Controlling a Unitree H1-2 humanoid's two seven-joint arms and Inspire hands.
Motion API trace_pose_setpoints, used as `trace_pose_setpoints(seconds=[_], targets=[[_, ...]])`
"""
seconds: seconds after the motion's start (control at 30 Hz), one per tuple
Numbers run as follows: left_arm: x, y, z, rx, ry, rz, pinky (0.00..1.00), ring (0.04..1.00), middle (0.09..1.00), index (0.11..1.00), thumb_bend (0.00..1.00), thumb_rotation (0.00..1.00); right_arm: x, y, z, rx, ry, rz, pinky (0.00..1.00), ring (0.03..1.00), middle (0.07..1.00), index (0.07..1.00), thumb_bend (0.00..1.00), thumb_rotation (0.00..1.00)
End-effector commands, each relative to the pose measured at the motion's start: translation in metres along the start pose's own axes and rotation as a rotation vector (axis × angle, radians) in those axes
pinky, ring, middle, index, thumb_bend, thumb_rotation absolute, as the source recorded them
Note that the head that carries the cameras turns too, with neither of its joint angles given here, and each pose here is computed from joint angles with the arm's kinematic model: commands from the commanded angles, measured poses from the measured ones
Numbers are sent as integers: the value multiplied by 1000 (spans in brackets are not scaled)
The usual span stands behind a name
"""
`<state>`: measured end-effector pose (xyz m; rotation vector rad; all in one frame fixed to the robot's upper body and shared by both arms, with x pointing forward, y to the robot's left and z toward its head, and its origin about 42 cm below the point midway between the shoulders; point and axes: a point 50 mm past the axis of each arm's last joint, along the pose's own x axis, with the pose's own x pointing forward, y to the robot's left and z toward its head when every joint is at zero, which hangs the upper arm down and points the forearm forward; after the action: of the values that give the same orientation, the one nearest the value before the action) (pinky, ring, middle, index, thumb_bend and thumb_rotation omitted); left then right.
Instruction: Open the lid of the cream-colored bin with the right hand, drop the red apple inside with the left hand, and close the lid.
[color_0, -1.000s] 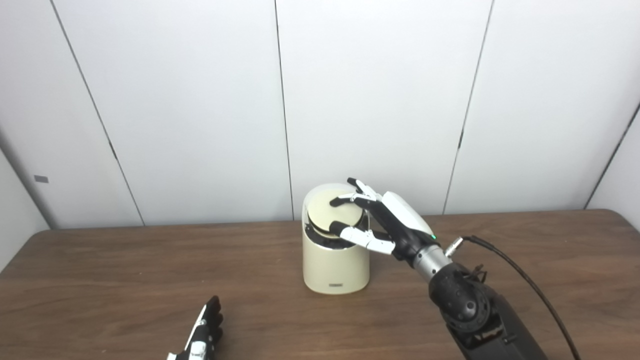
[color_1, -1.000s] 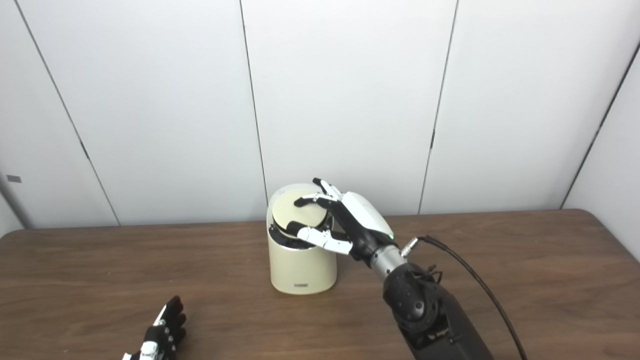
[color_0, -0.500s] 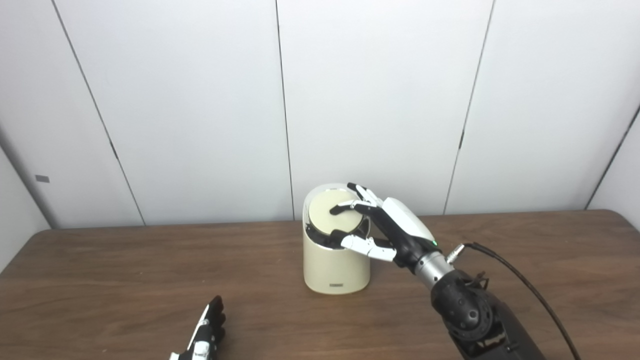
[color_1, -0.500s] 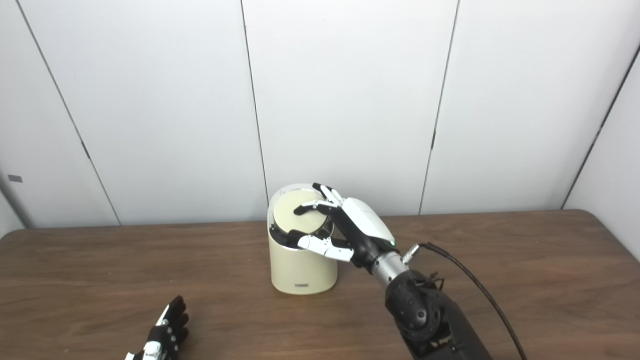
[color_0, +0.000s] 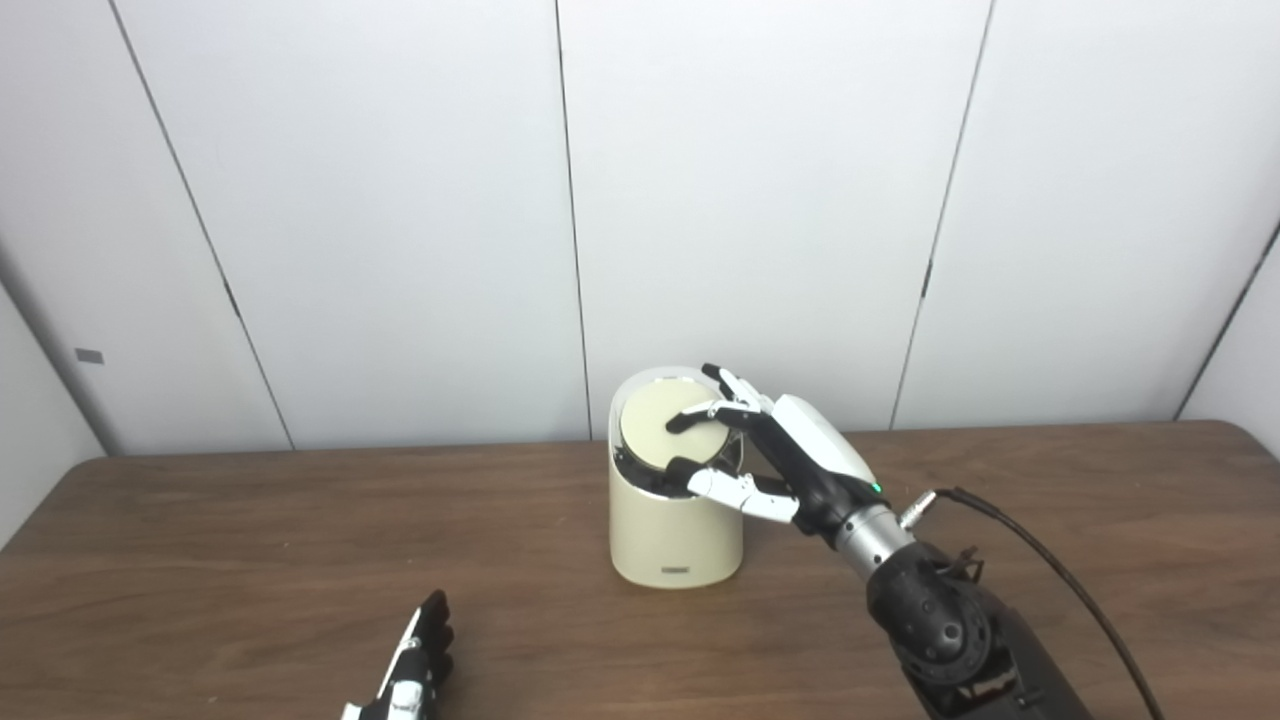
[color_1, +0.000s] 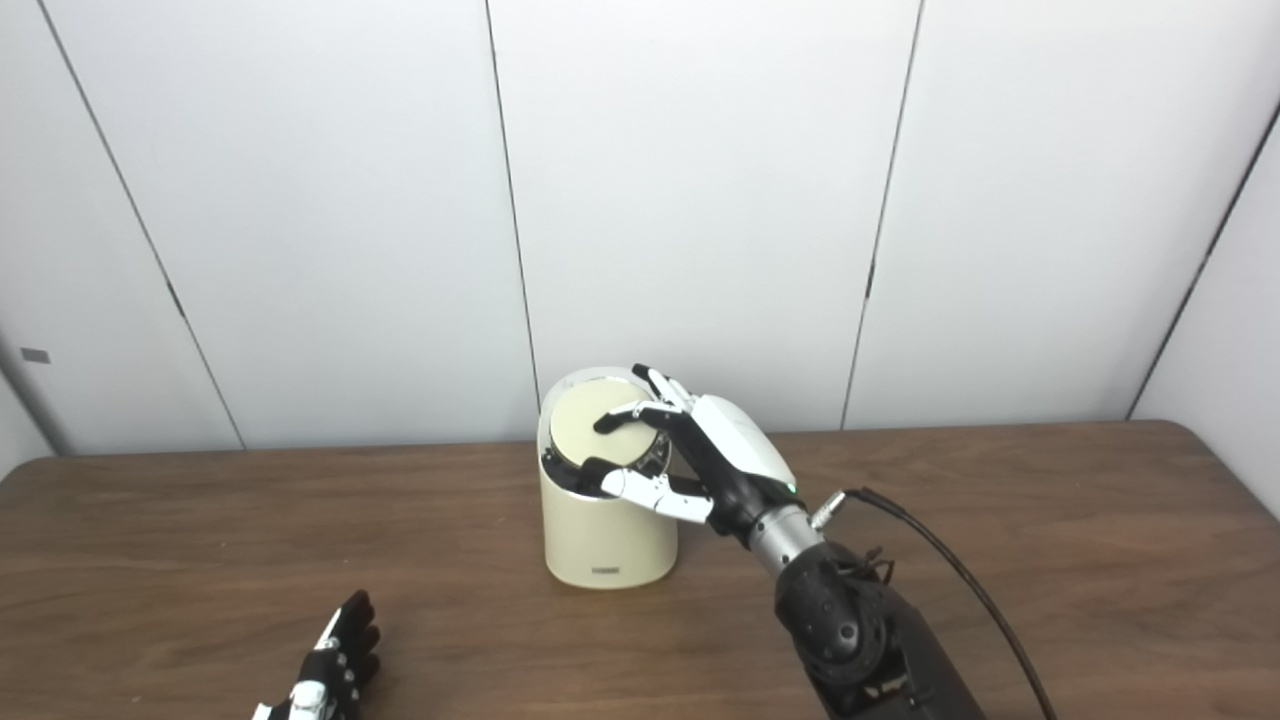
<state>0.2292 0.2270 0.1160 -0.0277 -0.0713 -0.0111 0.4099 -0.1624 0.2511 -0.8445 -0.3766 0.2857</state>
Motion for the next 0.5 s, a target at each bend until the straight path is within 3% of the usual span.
trace_pose_setpoints(seconds=[0.0, 0.47], targets=[[-2, -3, 1, 6, 0, -9, 1000, 1000, 1000, 1000, 601, 1000, 3, -15, 11, -48, -55, -53, 1000, 1000, 1000, 686, 567, 927], [-2, -4, 3, -2, 0, -6, 1000, 1000, 1000, 1000, 602, 1000, 4, -15, 16, -214, -90, -36, 1000, 1000, 1000, 711, 564, 909]])
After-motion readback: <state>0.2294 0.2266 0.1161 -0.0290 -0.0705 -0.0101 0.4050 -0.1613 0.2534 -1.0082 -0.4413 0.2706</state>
